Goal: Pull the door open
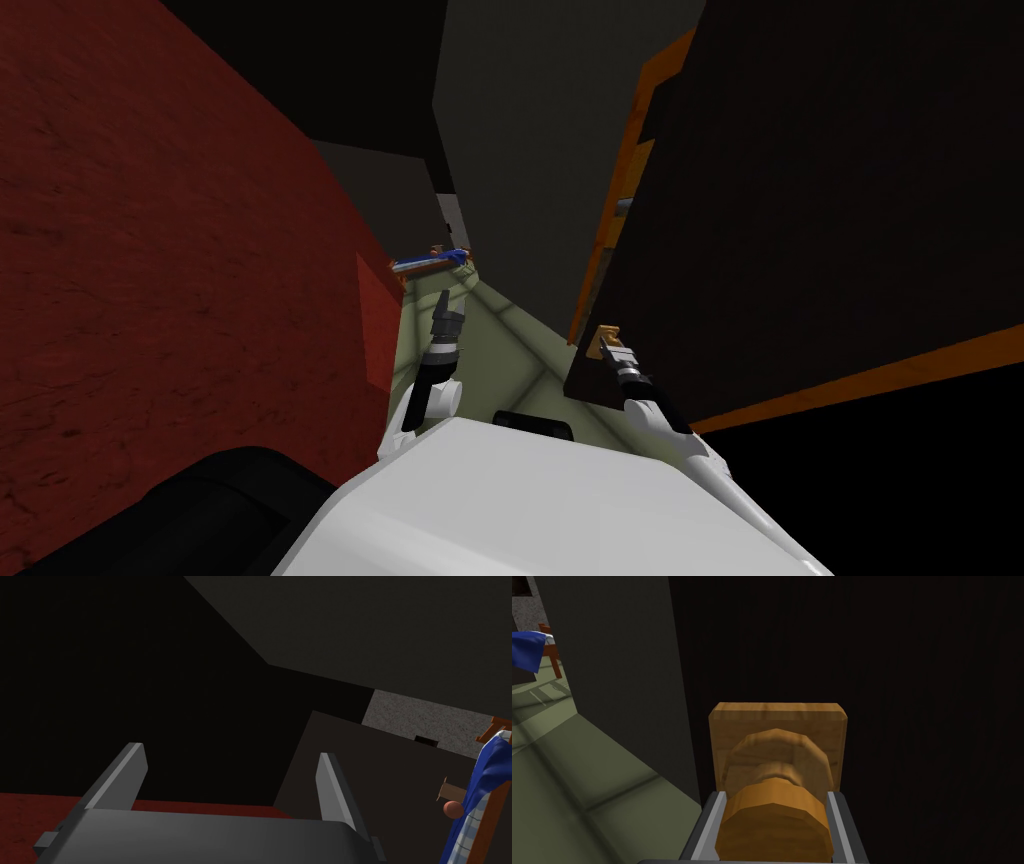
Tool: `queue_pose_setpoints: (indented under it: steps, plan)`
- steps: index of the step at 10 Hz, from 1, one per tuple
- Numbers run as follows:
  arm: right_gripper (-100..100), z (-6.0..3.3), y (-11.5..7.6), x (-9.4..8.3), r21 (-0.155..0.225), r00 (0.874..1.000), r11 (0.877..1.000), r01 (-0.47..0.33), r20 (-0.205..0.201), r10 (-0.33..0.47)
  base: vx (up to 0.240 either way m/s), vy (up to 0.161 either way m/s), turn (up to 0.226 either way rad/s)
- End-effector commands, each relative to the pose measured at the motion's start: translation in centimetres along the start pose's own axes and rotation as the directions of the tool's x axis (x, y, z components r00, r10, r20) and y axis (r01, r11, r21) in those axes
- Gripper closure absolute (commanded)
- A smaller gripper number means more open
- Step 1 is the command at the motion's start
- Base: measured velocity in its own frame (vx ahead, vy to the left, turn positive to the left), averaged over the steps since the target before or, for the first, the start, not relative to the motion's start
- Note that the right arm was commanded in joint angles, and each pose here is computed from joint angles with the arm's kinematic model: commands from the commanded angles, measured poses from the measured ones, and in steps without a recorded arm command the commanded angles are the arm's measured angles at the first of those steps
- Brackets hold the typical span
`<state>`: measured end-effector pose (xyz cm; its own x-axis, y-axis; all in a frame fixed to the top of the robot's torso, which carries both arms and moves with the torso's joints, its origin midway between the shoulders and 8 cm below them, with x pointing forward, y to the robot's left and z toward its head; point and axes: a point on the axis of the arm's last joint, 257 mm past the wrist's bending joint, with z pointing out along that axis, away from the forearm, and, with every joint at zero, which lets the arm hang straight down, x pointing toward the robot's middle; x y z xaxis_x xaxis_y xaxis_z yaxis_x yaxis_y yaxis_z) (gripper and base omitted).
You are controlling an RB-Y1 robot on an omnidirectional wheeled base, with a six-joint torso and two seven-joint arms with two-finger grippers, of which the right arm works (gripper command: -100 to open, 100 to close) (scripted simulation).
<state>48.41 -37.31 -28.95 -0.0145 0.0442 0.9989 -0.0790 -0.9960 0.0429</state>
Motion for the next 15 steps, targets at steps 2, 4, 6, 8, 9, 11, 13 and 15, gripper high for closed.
queue_pose_setpoints:
  steps: [2,4,6,8,9,11,13,15]
  plan:
    - [100,-0.49,-2.1,0.5,0.056,1.000,0.998,0.003,-0.016,-0.002,-0.008,-0.014,-0.088]
    - [100,-1.06,-3.6,0.5,0.099,1.000,0.995,0.004,-0.017,-0.003,-0.015,-0.020,-0.096]
    - [100,-1.75,-5.1,0.5,0.142,1.000,0.990,0.004,-0.016,-0.002,-0.012,-0.026,-0.099]
    - [100,-2.53,-6.5,0.4,0.183,1.000,0.983,0.002,-0.014,0.000,-0.010,-0.036,-0.100]
    - [100,-3.05,-7.1,0.7,0.208,1.000,0.978,0.002,-0.019,0.003,-0.019,-0.036,-0.101]
    - [100,-4.06,-8.6,0.3,0.249,1.000,0.968,-0.005,-0.010,0.008,-0.010,-0.039,-0.089]
    - [100,-4.98,-9.7,0.1,0.282,1.000,0.959,-0.012,-0.002,0.014,-0.008,-0.048,-0.092]
    - [100,-5.75,-10.5,0.1,0.307,1.000,0.951,-0.020,0.003,0.020,-0.011,-0.045,-0.076]
